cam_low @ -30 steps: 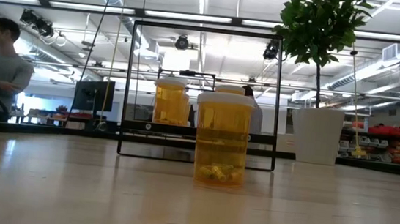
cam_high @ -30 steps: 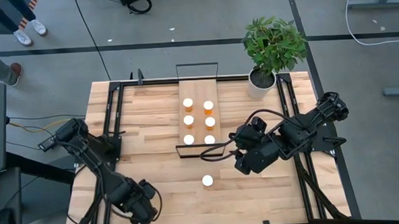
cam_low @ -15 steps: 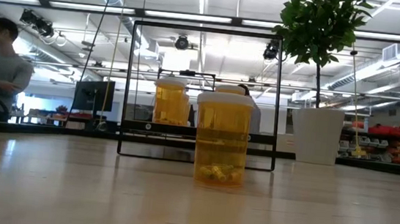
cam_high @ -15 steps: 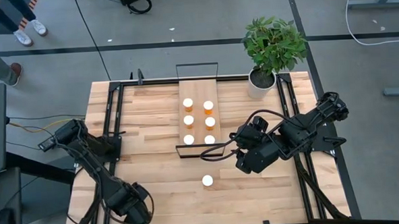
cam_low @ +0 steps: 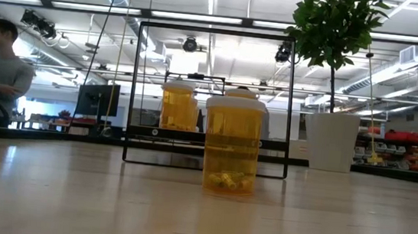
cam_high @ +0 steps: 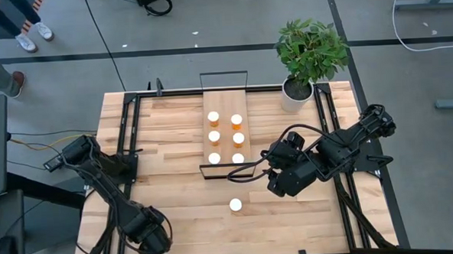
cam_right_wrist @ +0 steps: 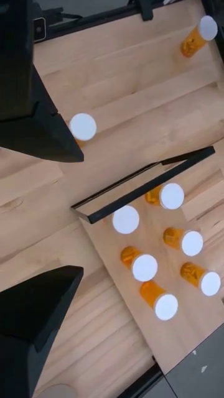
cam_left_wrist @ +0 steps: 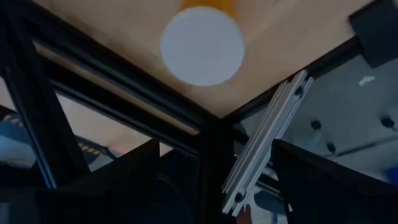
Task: Pick and place medicine bottles onto shelf by color
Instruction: Put the orange pill bottle on the shelf aligned with the other orange pill bottles
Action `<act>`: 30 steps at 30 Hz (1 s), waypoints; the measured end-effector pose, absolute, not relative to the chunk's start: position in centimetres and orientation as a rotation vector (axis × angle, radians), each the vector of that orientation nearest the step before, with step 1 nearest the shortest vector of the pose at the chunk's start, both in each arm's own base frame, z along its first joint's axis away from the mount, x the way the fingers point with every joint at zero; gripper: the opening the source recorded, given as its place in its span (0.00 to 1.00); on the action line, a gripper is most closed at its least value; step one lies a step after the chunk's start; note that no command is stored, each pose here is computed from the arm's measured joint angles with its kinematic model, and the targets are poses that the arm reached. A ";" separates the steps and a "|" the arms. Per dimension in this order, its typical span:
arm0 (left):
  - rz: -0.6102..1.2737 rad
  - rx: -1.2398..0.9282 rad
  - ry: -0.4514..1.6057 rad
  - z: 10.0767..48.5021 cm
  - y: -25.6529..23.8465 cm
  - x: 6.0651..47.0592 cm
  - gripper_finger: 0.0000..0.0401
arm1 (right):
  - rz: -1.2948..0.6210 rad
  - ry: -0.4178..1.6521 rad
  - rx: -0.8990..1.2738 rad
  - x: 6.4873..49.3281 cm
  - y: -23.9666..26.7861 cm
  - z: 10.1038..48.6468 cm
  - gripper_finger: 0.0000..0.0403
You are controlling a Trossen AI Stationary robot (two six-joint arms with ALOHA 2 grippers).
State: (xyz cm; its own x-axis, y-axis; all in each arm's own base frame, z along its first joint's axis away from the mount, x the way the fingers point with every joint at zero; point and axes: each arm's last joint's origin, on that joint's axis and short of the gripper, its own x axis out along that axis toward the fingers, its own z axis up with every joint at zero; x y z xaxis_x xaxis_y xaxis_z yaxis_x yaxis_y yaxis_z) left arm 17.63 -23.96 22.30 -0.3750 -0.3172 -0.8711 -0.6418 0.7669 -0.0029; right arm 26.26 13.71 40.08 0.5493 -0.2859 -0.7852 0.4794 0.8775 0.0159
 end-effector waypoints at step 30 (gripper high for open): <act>0.368 -0.666 1.820 18.3 -23.2 17.7 0.79 | -0.452 0.885 0.224 26.3 13.7 40.1 0.73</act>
